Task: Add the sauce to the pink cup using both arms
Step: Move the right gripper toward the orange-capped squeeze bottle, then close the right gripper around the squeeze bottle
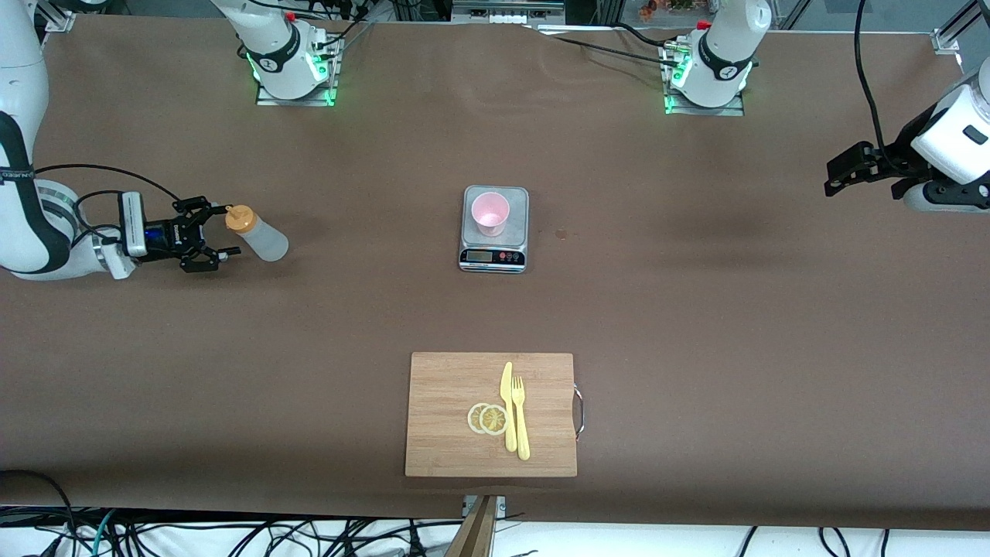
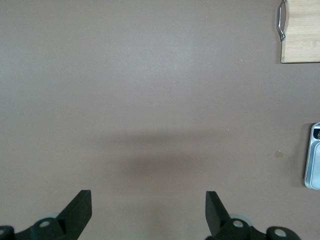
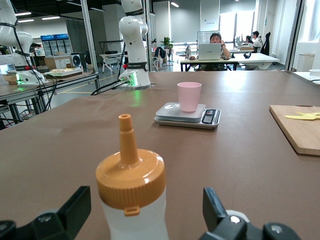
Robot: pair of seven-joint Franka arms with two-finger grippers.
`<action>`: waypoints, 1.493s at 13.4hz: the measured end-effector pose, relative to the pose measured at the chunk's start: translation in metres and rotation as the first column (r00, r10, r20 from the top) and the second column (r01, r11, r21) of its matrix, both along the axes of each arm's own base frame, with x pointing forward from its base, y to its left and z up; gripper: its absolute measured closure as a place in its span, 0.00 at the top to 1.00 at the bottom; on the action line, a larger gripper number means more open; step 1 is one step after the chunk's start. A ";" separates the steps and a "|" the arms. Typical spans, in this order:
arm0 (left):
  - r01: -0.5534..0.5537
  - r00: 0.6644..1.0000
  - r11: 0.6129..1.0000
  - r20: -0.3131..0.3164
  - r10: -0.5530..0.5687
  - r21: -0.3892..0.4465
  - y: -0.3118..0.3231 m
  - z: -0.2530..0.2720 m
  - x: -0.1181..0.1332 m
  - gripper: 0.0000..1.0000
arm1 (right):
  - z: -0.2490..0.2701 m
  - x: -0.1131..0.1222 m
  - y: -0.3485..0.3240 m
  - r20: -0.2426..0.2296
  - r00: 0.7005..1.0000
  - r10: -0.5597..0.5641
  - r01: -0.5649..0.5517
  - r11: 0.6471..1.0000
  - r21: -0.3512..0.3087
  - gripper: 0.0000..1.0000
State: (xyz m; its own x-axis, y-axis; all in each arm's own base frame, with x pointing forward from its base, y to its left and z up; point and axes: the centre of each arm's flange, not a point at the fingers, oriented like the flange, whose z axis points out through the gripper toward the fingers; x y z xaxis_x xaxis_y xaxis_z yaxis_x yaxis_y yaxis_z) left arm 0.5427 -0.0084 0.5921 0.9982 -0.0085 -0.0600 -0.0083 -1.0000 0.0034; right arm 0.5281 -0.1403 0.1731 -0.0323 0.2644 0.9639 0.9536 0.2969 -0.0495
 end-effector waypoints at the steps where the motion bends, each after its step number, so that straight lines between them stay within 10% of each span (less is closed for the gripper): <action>1: 0.000 1.000 1.000 0.000 0.000 0.000 0.000 0.000 0.000 1.00 | 0.000 0.001 0.002 0.001 1.000 -0.001 0.001 1.000 0.004 1.00; 20: 0.004 1.000 1.000 -0.011 -0.004 0.000 -0.002 -0.001 -0.001 1.00 | -0.009 -0.002 0.028 -0.014 1.000 0.003 -0.003 1.000 0.028 0.92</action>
State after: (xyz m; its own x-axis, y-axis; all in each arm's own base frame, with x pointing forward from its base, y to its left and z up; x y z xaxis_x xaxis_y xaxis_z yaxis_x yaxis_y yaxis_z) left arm 0.5414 -0.0107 0.5914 0.9974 -0.0127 -0.0710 -0.0125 -0.9999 0.0032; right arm 0.5264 -0.1125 0.1642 -0.0198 0.2376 0.9712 0.9521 0.3010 -0.0543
